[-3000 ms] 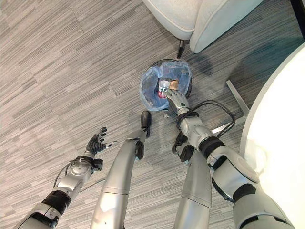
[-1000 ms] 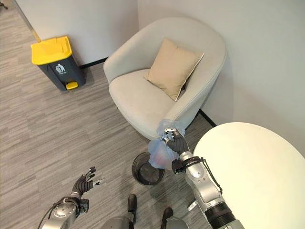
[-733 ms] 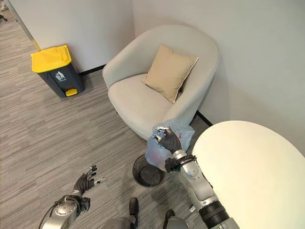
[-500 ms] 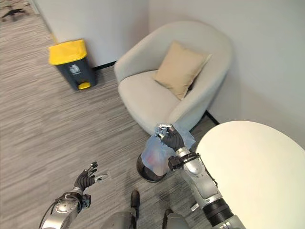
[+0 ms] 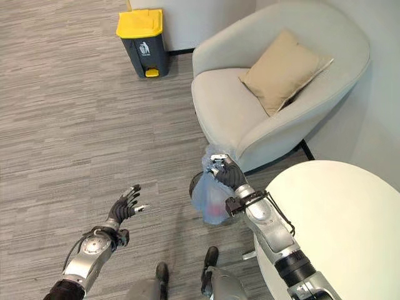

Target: Gather garbage on tea table into small bin, then transfer packed bag to large trash can.

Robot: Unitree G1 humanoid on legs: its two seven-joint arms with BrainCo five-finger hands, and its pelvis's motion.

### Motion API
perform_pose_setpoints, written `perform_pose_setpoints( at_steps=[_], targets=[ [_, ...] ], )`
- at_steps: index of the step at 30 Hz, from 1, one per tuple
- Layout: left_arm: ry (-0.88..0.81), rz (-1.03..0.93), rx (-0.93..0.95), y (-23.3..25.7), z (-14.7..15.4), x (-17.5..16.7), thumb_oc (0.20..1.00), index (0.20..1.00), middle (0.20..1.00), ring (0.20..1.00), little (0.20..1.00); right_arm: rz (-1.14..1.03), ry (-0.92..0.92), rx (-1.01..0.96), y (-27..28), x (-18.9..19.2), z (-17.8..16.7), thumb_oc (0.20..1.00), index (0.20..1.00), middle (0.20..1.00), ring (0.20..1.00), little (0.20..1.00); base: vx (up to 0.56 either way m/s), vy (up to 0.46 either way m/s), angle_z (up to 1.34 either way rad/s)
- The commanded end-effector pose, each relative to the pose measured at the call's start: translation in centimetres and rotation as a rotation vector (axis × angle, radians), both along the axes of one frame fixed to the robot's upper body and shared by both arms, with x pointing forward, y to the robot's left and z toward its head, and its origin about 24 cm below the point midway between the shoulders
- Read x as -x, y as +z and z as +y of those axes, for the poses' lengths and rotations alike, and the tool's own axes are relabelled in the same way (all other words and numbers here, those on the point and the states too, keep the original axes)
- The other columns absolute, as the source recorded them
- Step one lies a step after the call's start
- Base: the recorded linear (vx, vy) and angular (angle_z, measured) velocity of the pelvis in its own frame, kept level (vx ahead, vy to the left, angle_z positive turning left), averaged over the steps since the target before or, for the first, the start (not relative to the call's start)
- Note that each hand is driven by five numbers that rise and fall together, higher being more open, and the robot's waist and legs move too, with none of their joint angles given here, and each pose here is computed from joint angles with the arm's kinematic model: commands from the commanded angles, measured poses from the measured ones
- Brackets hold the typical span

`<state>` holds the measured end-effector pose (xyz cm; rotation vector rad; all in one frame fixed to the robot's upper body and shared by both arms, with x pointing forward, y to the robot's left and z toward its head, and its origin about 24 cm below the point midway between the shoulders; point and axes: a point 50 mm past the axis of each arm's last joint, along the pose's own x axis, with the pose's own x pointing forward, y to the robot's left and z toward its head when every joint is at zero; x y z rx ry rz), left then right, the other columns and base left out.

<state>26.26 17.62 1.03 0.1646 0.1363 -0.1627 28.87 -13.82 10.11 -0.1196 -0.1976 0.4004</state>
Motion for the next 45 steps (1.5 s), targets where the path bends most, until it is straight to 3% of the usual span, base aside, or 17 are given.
perform_pose_setpoints(
  at_steps=[1, 6, 9, 19, 36, 37, 38, 39, 45],
  targets=[
    [-0.1, -0.117, -0.117, 1.7, 0.1, 0.4, 1.0, 1.0, 1.0, 1.0, 1.0, -0.163, 0.119, -0.109, 3.4, 0.7, 2.2, 0.2, 0.2, 0.2, 0.2, 0.2, 0.01, 0.066, 0.07],
    [-0.252, -0.213, -0.131, 3.9, -2.8, -0.6, 1.0, 1.0, 1.0, 1.0, 1.0, -0.175, 0.234, -0.105, 4.2, 0.6, 4.4, 0.2, 0.2, 0.2, 0.2, 0.2, 0.06, 0.075, -0.11],
    [-0.296, -0.272, -0.196, 4.7, -5.7, -2.0, 1.0, 1.0, 1.0, 1.0, 1.0, -0.16, 0.31, -0.139, 4.6, 0.0, 8.1, 0.2, 0.2, 0.2, 0.2, 0.2, 0.1, 0.079, -0.31],
    [-0.338, -0.202, -0.222, 2.4, -7.6, -1.1, 1.0, 1.0, 1.0, 1.0, 1.0, -0.216, 0.516, -0.325, 8.4, 1.5, 13.2, 0.2, 0.2, 0.2, 0.2, 0.2, 0.01, 0.019, -0.01],
    [-0.267, -0.113, -0.267, 0.0, -7.9, -1.2, 1.0, 1.0, 1.0, 1.0, 1.0, -0.195, 0.613, -0.386, 8.9, 2.9, 15.2, 0.2, 0.2, 0.2, 0.2, 0.2, 0.0, 0.006, -0.03],
    [-0.261, -0.125, -0.263, 0.3, -8.0, -1.4, 0.492, 0.492, 0.492, 0.492, 0.492, -0.19, 0.621, -0.39, 8.9, 3.0, 15.3, 0.2, 0.2, 0.2, 0.2, 0.2, 0.0, 0.009, -0.03],
    [-0.254, -0.145, -0.253, 0.8, -8.2, -1.7, 0.492, 0.492, 0.492, 0.492, 0.492, -0.182, 0.627, -0.395, 8.8, 3.1, 15.5, 0.2, 0.2, 0.2, 0.2, 0.2, 0.0, 0.0, 0.0],
    [-0.25, -0.16, -0.245, 1.1, -8.4, -1.9, 0.2, 0.2, 0.2, 0.2, 0.2, -0.181, 0.631, -0.395, 8.7, 3.1, 15.6, 0.2, 0.2, 0.2, 0.2, 0.2, 0.0, 0.0, 0.0],
    [-0.236, -0.314, -0.088, 5.4, -9.0, -2.8, 0.2, 0.2, 0.2, 0.2, 0.2, -0.14, 0.64, -0.339, 7.3, 3.1, 15.8, 0.2, 0.2, 0.2, 0.2, 0.2, 0.0, 0.0, 0.0]
  ],
)
